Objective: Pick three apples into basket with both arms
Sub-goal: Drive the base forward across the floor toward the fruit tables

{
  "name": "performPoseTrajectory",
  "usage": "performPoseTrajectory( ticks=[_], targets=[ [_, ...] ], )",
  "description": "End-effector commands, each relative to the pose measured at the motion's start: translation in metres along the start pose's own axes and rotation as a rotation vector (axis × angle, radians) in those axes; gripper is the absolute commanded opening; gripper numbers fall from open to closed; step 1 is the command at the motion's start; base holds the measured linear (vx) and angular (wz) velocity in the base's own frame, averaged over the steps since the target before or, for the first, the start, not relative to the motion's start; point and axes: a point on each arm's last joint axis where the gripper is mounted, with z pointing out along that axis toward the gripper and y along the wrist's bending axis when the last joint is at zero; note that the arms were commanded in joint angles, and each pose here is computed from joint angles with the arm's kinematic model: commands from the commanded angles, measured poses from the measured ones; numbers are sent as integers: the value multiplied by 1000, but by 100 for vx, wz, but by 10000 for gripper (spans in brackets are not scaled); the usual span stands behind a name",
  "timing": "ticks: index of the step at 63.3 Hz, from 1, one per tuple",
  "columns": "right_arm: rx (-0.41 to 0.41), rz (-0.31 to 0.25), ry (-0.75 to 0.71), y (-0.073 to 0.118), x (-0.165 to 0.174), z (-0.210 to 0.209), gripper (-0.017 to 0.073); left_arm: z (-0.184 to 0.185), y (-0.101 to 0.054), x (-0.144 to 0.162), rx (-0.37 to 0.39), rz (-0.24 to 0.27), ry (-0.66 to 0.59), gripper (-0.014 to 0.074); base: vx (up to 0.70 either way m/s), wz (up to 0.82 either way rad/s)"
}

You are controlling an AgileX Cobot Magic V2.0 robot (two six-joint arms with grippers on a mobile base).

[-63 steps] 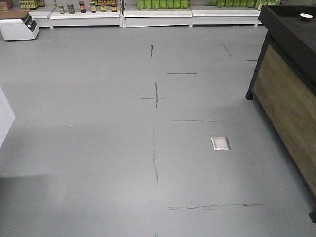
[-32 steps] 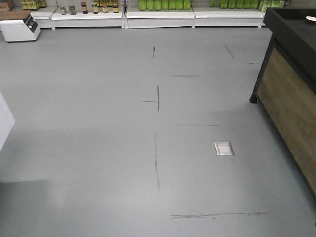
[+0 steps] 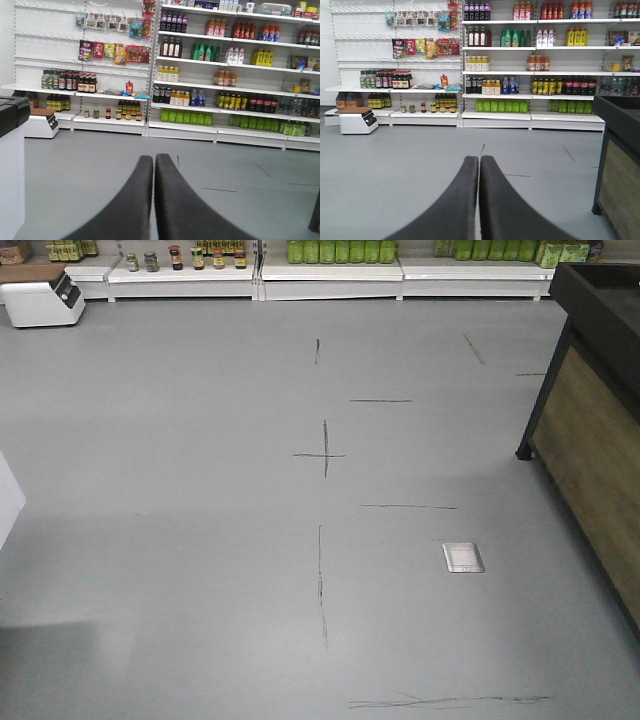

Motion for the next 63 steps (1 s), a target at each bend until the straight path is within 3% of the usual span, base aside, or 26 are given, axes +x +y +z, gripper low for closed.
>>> performPoseTrajectory(
  ticks=[1,63],
  targets=[
    [-1,-14,-70,0,-3,-1,-9,-1,0,0,14,-15,-65,-6,11,-13],
    [-1,-14,-70,0,-3,-1,-9,-1,0,0,14,-15,-65,-6,17,-10]
  ],
)
